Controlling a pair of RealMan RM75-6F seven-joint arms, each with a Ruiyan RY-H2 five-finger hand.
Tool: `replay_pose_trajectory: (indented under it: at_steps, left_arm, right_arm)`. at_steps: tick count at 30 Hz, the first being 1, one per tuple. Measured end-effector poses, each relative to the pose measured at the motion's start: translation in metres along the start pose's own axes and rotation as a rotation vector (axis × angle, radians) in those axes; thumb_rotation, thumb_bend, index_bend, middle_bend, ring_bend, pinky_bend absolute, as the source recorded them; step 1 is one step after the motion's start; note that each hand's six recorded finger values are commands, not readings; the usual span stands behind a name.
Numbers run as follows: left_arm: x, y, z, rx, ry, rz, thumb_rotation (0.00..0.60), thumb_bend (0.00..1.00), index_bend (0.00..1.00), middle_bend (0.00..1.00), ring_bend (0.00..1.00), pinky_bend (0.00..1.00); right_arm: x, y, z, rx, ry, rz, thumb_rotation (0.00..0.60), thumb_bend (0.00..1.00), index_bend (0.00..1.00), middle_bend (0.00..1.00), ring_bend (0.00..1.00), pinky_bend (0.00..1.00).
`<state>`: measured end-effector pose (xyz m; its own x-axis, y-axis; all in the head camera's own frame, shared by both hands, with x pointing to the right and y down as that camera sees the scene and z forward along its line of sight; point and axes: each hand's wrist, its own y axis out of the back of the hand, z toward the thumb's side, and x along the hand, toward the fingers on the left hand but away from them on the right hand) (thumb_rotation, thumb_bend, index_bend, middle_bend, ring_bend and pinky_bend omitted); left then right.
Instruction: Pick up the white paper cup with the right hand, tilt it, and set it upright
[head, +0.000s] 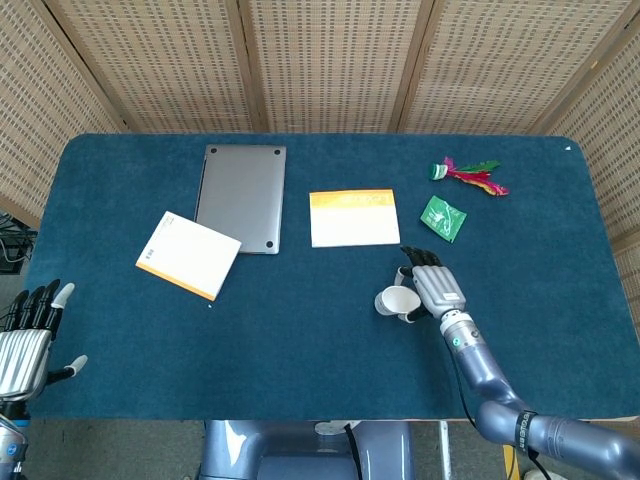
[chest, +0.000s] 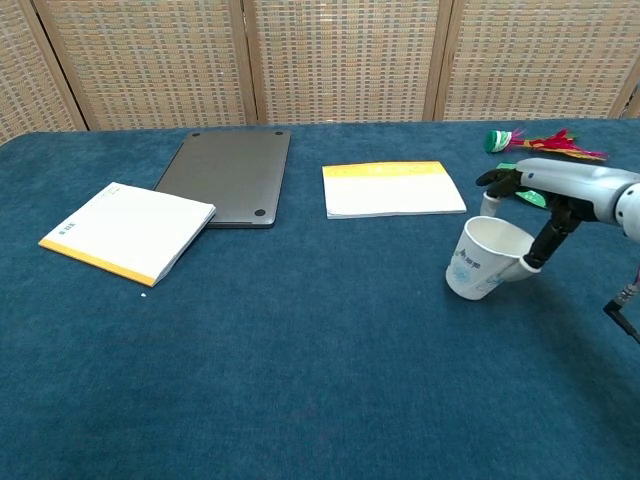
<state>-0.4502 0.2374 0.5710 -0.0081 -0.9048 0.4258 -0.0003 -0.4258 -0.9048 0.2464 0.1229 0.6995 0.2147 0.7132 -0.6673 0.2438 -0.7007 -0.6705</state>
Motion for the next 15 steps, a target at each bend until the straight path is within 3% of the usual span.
replay_pose_trajectory:
  at_steps: [9, 15]
  left_arm:
    - [0.0, 0.001, 0.0, -0.001, -0.001, 0.004, 0.6, 0.1, 0.0, 0.0, 0.0, 0.0]
    - [-0.001, 0.001, 0.001, 0.001, -0.003, 0.004, 0.6, 0.1, 0.0, 0.0, 0.0, 0.0]
  right_arm:
    - [-0.002, 0.007, -0.022, 0.085, -0.062, -0.025, 0.6, 0.25, 0.39, 0.0, 0.0, 0.0]
    - [0.002, 0.007, -0.04, 0.156, -0.126, -0.018, 0.6, 0.25, 0.23, 0.0, 0.0, 0.0]
